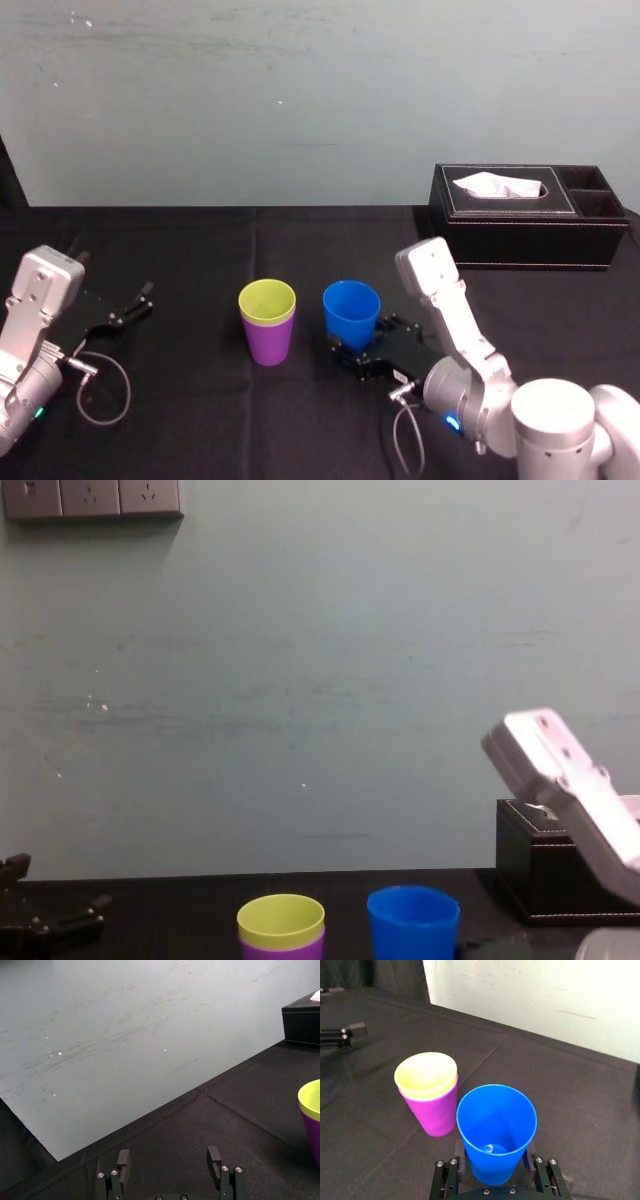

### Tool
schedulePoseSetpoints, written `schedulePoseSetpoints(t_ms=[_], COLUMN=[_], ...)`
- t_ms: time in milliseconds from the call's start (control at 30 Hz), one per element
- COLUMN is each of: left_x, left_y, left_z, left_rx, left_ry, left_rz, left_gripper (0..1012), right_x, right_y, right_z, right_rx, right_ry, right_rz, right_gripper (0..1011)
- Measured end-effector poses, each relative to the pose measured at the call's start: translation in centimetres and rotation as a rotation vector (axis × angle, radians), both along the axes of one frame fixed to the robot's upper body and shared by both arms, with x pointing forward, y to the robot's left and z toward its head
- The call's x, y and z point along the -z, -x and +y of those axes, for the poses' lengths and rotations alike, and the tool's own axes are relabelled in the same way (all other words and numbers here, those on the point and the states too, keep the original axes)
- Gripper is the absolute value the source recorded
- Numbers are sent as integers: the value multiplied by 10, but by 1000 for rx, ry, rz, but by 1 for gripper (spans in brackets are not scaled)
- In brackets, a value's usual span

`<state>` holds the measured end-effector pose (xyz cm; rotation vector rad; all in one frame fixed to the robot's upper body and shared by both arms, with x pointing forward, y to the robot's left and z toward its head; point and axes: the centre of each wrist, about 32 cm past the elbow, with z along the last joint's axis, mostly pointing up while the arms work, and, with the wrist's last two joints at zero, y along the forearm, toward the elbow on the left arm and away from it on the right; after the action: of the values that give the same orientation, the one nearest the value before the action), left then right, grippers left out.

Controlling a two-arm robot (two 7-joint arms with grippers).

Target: Stack the three plastic cups sequentially using one hand.

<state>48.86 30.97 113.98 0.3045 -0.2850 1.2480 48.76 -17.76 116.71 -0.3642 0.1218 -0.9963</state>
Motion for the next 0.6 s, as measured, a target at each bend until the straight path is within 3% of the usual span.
schedulePoseSetpoints(t_ms=[200, 333, 600], left_x=[0, 0, 0], left_y=[0, 0, 0], left_z=[0, 0, 0], left_rx=[0, 0, 0], left_ry=[0, 0, 0], left_rz=[0, 0, 0], left_gripper=[1000, 1000, 1000], right_x=[-28, -50, -75], right_y=[-8, -12, -15], right_z=[-5, -8, -4], right_rx=[-22, -35, -87], right_ry=[-12, -20, -46], right_rz=[10, -19, -51], right_gripper=[689, 689, 687])
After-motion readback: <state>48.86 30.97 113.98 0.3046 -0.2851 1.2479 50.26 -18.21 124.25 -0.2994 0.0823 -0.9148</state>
